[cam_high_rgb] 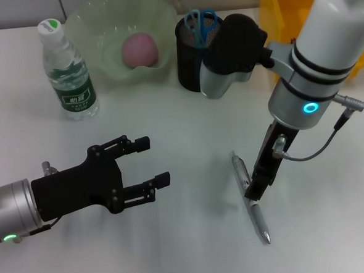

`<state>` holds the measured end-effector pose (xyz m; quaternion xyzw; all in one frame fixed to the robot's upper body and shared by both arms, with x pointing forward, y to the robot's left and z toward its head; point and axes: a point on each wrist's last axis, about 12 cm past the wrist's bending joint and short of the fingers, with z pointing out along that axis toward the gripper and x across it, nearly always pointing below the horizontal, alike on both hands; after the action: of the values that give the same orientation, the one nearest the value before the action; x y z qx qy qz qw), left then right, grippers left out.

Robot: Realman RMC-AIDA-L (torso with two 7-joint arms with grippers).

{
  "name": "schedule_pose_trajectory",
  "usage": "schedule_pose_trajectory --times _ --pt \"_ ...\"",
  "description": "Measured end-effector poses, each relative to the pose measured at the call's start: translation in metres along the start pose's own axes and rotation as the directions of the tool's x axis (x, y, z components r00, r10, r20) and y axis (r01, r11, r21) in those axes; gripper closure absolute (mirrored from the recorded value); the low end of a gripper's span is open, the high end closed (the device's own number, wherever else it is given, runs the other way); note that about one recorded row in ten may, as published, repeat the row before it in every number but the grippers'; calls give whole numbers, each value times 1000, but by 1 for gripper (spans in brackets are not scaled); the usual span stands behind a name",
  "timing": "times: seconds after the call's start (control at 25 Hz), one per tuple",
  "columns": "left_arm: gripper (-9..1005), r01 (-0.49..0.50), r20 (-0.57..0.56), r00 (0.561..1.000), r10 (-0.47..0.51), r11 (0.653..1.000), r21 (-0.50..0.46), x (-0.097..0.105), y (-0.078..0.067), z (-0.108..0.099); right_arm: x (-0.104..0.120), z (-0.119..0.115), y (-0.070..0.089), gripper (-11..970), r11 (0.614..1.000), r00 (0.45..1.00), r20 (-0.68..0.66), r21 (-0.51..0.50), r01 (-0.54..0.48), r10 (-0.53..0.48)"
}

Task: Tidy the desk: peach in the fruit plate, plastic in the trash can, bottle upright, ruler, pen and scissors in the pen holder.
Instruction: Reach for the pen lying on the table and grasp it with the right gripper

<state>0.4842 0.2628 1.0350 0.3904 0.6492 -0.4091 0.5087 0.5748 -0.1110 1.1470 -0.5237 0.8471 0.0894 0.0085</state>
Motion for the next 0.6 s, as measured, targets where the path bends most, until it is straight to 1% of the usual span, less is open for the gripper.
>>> schedule_pose_trajectory --times 0.24,0.6 --pt "205 8 0 1000 -8 1000 -2 1 0 -1 -3 10 7 319 999 1000 -25 40 15 -14" --pt "204 12 -2 1000 -12 1000 -5 1 0 -1 -5 15 10 321 998 1000 -25 55 20 -18"
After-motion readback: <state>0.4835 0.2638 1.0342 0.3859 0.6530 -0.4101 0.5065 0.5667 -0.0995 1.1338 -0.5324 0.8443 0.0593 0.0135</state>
